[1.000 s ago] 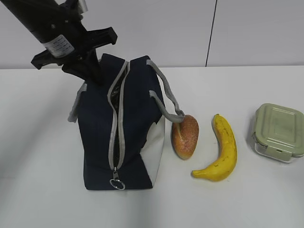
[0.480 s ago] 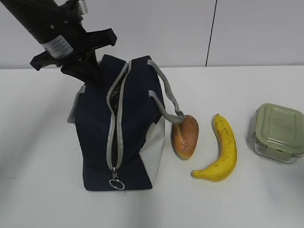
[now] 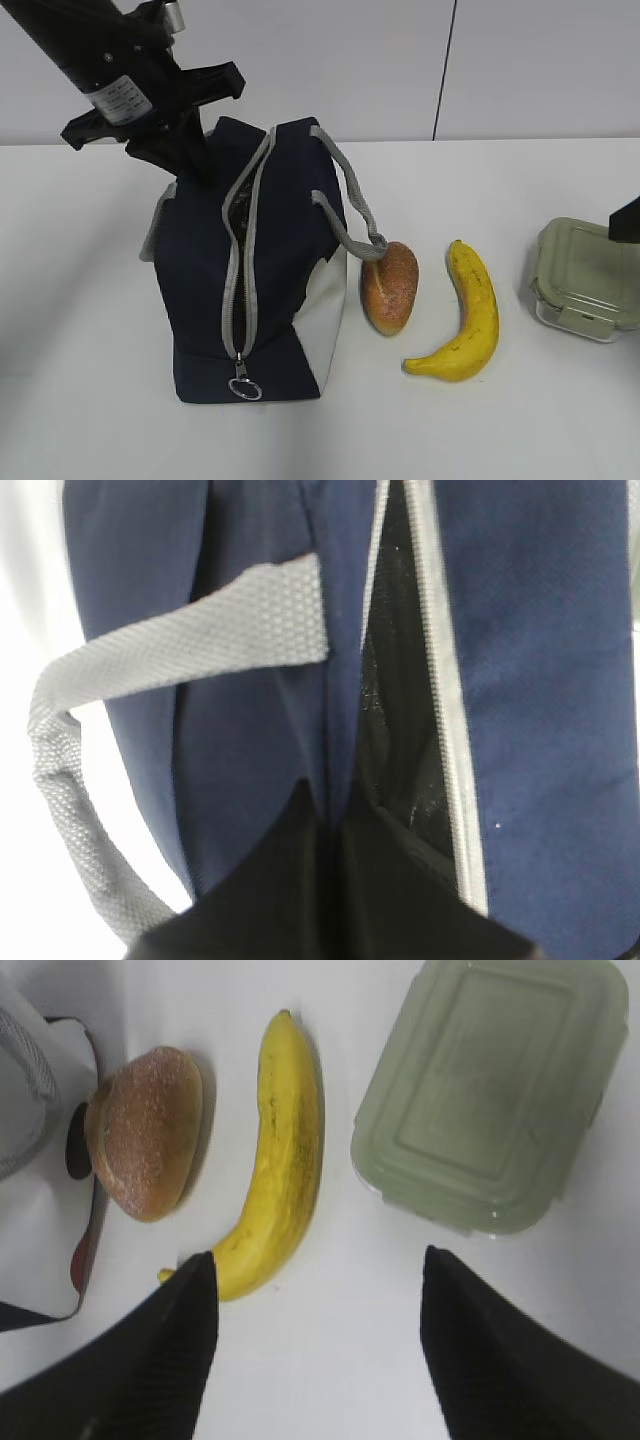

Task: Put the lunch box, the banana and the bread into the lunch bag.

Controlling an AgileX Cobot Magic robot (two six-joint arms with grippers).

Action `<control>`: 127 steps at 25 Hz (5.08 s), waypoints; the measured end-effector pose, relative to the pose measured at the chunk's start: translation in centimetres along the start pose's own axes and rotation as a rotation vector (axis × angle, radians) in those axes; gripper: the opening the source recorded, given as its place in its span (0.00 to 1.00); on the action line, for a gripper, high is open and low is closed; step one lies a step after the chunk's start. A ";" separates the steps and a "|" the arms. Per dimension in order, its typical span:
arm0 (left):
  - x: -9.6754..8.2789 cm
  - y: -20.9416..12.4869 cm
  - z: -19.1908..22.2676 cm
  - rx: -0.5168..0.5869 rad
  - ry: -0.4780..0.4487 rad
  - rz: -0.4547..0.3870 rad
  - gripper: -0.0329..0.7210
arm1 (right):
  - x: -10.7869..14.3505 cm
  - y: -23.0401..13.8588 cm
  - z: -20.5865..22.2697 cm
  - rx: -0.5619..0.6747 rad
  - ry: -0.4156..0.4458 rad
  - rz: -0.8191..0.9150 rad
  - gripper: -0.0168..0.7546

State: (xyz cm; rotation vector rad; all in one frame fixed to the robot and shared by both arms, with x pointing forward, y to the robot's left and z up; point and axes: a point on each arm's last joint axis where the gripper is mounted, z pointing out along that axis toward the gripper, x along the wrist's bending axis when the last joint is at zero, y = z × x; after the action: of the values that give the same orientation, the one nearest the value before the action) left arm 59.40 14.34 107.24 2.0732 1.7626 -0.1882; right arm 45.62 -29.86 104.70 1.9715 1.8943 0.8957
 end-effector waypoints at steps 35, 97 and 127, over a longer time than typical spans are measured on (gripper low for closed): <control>0.3 0.0 0.0 0.000 0.036 0.015 0.04 | -14.4 1.0 10.1 0.260 0.136 0.466 0.63; 0.4 0.0 0.0 0.001 0.039 0.016 0.04 | -15.4 4.4 15.3 0.045 0.569 0.621 0.51; -1.6 0.6 -0.1 -0.068 -0.171 0.019 0.04 | 6.8 11.5 8.5 0.175 0.883 0.336 0.51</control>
State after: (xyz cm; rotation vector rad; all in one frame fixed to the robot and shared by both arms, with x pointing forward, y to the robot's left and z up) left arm 59.65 12.90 108.05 1.9638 1.6243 -0.2878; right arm 59.69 -22.67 106.49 2.2465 2.1057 2.0200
